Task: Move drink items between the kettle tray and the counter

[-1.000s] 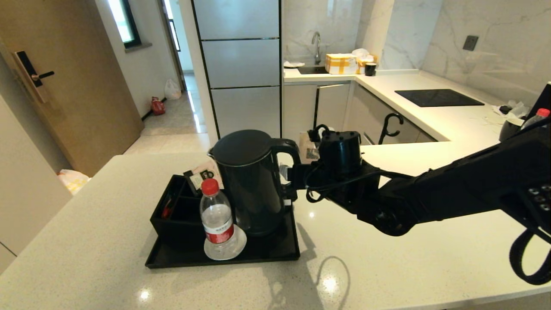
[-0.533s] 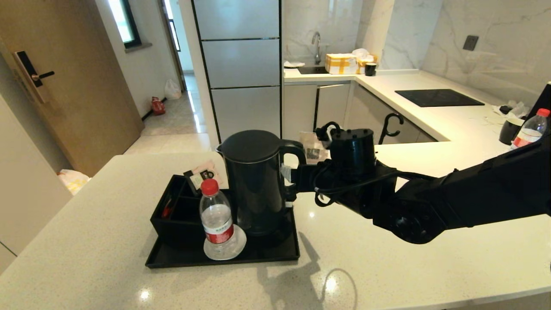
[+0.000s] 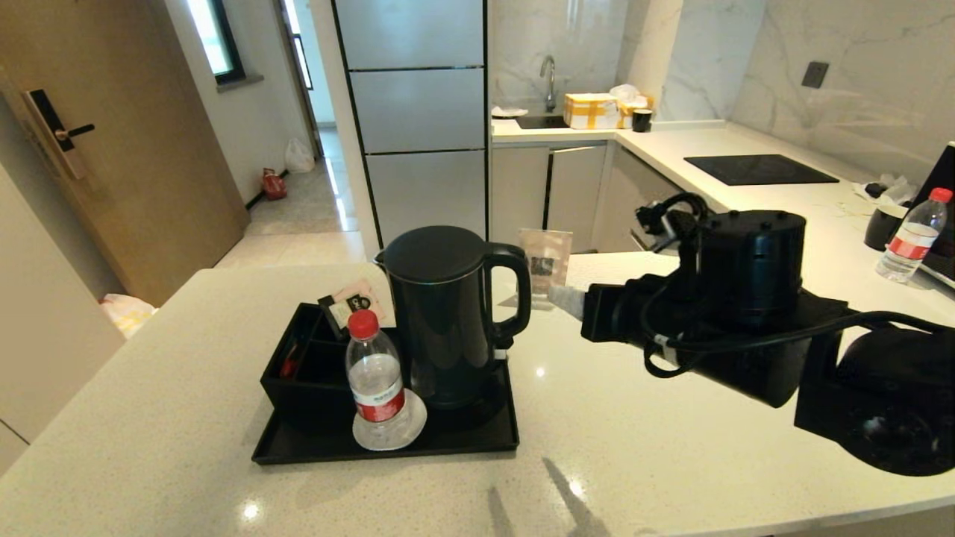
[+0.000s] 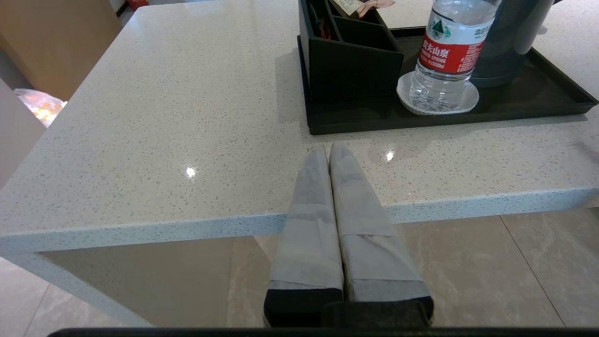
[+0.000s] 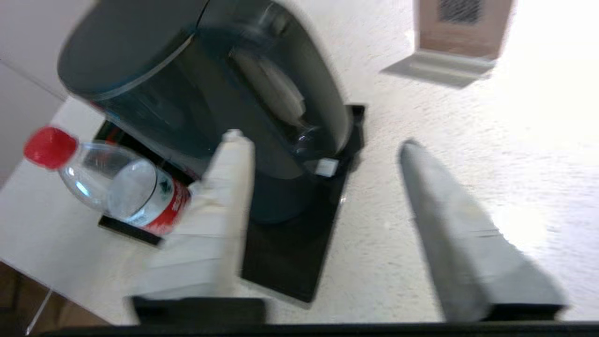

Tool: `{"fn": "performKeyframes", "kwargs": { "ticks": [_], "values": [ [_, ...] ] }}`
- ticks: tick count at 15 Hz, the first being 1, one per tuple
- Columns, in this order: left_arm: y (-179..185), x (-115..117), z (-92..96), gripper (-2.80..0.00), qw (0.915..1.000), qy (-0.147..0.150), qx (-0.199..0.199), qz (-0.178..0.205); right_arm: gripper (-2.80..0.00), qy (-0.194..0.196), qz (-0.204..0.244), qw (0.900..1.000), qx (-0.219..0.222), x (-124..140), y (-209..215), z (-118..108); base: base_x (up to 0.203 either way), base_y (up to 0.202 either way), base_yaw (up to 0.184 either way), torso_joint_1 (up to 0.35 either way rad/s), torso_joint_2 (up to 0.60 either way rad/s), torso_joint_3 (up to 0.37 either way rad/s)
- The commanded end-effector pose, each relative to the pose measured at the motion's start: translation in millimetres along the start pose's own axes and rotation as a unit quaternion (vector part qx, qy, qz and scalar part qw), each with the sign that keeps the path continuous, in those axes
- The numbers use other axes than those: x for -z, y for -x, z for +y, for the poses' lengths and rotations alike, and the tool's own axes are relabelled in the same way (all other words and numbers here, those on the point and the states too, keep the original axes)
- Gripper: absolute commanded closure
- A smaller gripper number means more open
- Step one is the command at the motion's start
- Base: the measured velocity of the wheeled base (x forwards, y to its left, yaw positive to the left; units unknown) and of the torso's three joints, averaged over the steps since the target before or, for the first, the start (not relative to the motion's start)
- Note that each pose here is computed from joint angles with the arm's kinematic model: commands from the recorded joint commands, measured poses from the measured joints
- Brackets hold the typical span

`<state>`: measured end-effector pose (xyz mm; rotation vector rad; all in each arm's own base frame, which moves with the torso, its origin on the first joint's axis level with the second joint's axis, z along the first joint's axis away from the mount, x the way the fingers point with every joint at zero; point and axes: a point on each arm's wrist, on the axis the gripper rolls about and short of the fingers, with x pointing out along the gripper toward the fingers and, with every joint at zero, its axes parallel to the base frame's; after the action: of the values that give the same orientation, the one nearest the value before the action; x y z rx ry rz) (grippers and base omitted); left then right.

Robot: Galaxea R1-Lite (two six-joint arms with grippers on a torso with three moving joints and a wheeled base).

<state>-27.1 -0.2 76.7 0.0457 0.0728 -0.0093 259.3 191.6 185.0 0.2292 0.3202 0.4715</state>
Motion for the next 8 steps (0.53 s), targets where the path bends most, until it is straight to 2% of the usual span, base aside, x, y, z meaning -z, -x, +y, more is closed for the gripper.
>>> {"fn": "performKeyframes", "kwargs": {
  "ticks": [1,2,4,5,6,8],
  "values": [
    [0,0,0.0,0.00,1.0000,0.000,0.000,0.000,0.00,-0.004,-0.011,1.000,0.009,-13,22,-5,0.000,0.000,0.000,0.000,0.00,0.000],
    [0,0,0.0,0.00,1.0000,0.000,-0.001,0.000,0.00,-0.005,-0.016,1.000,0.024,-23,38,-11,0.000,0.000,0.000,0.000,0.00,0.000],
    [0,0,0.0,0.00,1.0000,0.000,0.000,0.000,0.00,-0.002,-0.067,0.995,0.070,-55,101,-26,0.000,0.000,0.000,0.000,0.00,0.000],
    [0,0,0.0,0.00,1.0000,0.000,-0.001,0.000,0.00,0.001,-0.105,0.987,0.120,-70,141,-40,0.000,0.000,0.000,0.000,0.00,0.000],
    [0,0,0.0,0.00,1.0000,0.000,-0.001,0.000,0.00,0.006,-0.137,0.974,0.178,-77,180,-51,0.000,0.000,0.000,0.000,0.00,0.000],
    [0,0,0.0,0.00,1.0000,0.000,-0.001,0.000,0.00,0.010,-0.178,0.949,0.258,-69,254,-52,0.000,0.000,0.000,0.000,0.00,0.000]
  ]
}}
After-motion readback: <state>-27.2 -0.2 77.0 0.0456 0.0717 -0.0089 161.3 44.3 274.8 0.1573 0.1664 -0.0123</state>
